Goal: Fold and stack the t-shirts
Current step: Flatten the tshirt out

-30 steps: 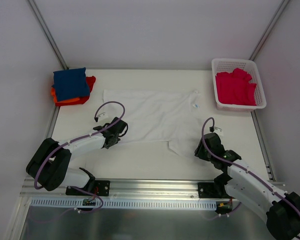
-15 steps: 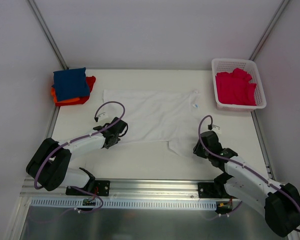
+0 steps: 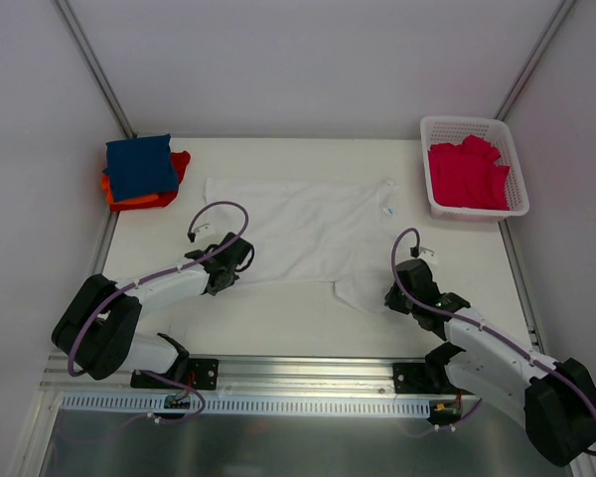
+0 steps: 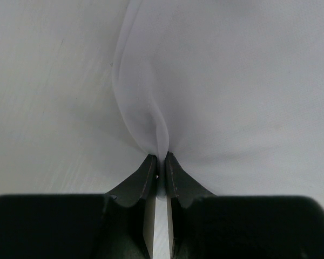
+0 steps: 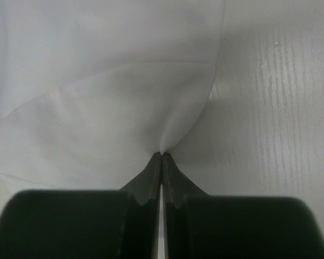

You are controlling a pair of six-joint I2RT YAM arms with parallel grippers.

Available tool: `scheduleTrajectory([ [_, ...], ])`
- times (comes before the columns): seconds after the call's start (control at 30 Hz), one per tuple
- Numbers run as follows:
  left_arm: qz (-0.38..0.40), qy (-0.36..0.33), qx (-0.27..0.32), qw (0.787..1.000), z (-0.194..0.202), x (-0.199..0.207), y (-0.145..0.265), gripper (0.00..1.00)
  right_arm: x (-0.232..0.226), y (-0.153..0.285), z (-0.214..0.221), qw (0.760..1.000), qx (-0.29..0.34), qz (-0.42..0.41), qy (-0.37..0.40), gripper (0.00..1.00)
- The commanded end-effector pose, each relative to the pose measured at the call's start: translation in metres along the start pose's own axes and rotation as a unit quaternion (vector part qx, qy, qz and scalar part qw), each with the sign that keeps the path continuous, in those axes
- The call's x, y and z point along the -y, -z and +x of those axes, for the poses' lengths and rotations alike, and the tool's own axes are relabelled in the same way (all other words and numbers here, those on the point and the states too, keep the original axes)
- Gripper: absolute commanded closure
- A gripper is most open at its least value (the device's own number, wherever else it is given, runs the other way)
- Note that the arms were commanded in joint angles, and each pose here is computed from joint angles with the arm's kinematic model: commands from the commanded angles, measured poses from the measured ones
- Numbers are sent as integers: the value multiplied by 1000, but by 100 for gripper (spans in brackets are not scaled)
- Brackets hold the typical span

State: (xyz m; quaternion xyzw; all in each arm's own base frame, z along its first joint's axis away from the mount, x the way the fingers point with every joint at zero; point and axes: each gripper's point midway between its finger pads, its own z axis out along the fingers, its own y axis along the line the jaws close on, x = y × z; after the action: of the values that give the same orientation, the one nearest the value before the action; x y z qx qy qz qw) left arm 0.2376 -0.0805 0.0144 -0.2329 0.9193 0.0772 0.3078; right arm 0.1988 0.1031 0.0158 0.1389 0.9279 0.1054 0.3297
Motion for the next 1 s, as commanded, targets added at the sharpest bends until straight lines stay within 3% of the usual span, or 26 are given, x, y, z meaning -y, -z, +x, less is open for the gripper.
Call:
scheduleTrajectory([
  [0.0,6,-17,-4,1000,-2,1,8,100,-9,11,-16,1000,12,-7,16,100],
  [0.23,74,-16,48,996,-53,34,45,100,-39,43,-71,996,72,-37,47,100],
  [0.5,159,-8,162,974,-155,64,132,100,-73,99,-148,981,162,-63,81,100],
  [0.73,192,-3,280,941,-238,49,225,100,-98,187,-234,950,283,-83,100,99],
  [0.97,249,21,383,889,-299,14,331,100,-112,277,-294,909,386,-108,111,100],
])
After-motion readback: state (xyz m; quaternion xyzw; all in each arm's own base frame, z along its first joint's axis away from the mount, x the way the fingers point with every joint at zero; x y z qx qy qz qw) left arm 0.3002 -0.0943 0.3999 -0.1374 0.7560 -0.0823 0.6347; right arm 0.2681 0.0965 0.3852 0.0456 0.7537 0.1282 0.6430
